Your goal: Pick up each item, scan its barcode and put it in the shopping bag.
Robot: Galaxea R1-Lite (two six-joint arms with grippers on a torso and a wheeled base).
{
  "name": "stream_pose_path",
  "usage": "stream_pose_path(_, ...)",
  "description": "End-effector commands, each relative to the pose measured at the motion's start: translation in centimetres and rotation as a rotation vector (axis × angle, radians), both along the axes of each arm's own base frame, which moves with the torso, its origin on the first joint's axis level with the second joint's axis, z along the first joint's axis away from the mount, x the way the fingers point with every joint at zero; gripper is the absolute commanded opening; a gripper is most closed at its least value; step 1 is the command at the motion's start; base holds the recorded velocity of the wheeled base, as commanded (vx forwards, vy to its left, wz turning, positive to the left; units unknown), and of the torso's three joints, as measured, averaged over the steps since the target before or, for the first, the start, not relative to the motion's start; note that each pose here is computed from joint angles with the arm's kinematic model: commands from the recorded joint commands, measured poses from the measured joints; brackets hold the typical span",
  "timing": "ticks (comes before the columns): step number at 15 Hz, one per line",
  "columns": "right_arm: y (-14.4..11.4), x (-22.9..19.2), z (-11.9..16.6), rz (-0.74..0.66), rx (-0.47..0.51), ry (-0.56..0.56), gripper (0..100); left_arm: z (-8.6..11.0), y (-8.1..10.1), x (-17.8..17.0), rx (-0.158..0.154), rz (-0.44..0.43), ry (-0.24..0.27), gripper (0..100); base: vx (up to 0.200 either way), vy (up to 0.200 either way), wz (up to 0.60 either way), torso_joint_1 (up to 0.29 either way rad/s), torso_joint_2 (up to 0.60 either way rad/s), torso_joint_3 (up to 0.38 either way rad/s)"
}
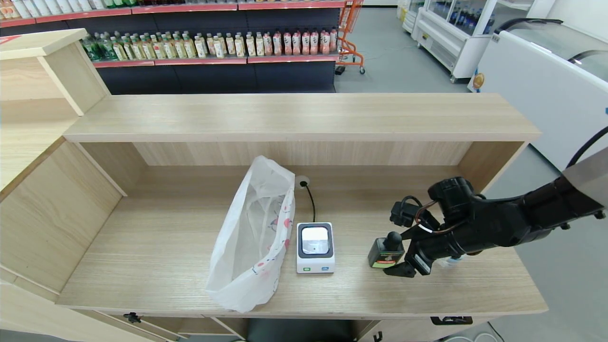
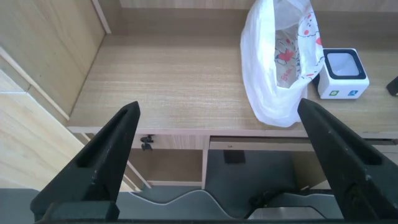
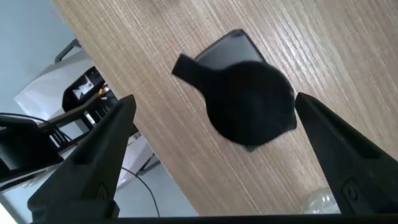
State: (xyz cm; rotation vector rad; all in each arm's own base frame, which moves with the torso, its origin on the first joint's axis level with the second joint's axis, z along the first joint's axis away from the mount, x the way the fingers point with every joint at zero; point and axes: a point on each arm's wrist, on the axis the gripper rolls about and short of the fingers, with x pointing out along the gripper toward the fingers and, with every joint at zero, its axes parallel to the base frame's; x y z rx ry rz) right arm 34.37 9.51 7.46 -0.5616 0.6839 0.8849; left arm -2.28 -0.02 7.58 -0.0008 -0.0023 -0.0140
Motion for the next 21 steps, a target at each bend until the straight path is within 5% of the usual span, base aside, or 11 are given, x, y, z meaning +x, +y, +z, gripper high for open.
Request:
stream_pose_path(1, 0.8, 0.8, -1.1, 0.017, 0.000, 0.010, 100, 0.0, 0.0, 0.0, -0.001, 0.000, 0.001, 100, 0.000, 0.000, 0.00, 0.000, 0.00, 0.000)
stream_pose_path(9, 2.4, 2.0, -2.2, 0.052, 0.010, -0.022, 100, 0.0, 0.0, 0.0, -0.001, 0.000, 0.001, 100, 0.000, 0.000, 0.00, 0.000, 0.00, 0.000)
stream_pose_path(10, 2.6, 2.3, -2.2, 0.062, 0.024, -0.030, 0, 0.0, 0.0, 0.0, -0.001, 0.000, 0.001, 100, 0.000, 0.000, 0.00, 0.000, 0.00, 0.000)
stream_pose_path(17, 2.3, 1.6, -1.7, 0.060, 0.024, -0.033, 0, 0.0, 0.0, 0.0, -0.001, 0.000, 0.001, 100, 0.000, 0.000, 0.00, 0.000, 0.00, 0.000)
stream_pose_path(21, 0.7, 0.0, 7.5, -0.041, 0.147, -0.218, 0, 0.0, 0.0, 0.0, 0.001, 0.000, 0.001, 100, 0.000, 0.000, 0.00, 0.000, 0.00, 0.000)
